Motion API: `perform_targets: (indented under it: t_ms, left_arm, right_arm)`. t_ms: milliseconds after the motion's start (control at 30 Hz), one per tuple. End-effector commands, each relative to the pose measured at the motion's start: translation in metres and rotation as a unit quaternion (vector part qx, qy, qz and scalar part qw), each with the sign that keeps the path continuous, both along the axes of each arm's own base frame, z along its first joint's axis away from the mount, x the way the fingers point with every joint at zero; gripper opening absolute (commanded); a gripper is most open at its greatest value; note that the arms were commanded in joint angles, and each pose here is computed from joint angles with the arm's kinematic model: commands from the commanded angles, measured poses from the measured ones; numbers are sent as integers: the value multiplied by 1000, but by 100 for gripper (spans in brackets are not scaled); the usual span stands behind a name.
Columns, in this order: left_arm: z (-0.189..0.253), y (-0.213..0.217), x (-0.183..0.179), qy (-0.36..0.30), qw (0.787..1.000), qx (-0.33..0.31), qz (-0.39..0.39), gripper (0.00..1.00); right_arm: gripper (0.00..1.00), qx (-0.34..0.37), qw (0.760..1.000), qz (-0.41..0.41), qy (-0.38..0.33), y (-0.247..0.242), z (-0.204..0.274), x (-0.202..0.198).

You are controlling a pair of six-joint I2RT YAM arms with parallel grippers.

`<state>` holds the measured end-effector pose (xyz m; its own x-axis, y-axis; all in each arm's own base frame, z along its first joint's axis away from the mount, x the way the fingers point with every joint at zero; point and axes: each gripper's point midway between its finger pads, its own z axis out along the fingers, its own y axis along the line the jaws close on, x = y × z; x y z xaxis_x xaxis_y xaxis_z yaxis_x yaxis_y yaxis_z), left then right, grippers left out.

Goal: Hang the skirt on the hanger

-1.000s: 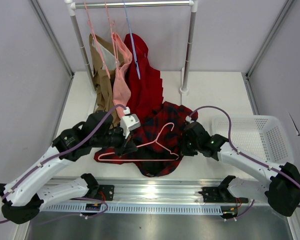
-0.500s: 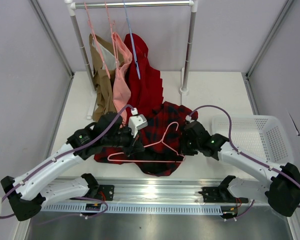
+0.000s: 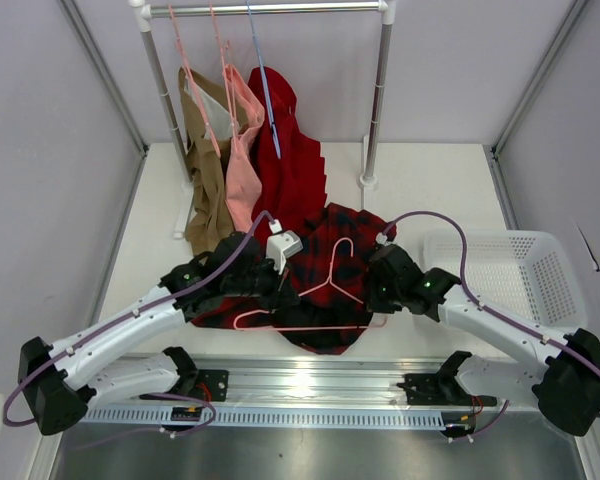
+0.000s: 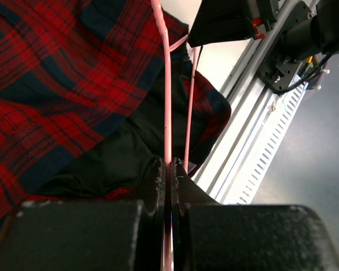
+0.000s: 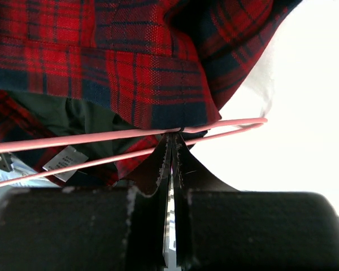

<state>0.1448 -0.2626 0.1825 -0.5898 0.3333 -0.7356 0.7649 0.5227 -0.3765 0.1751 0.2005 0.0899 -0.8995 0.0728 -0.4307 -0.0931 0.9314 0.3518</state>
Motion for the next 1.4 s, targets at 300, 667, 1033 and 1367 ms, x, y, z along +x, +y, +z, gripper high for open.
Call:
perform_targets:
  t_ms: [300, 667, 1033, 1367]
  left_arm:
    - [-3, -22, 8, 13, 1000, -16, -11, 0]
    - [-36, -14, 8, 27, 999, 33, -13, 0]
    - [-40, -21, 10, 33, 998, 36, -24, 0]
    - [-33, -24, 10, 27, 999, 24, -28, 0]
  right_arm:
    - [4, -19, 999, -4, -40, 1, 23, 20]
    - [50, -29, 996, -15, -77, -10, 45, 26]
    - [51, 27, 991, 31, -129, 36, 92, 56]
    - [50, 24, 990, 59, -126, 76, 85, 61]
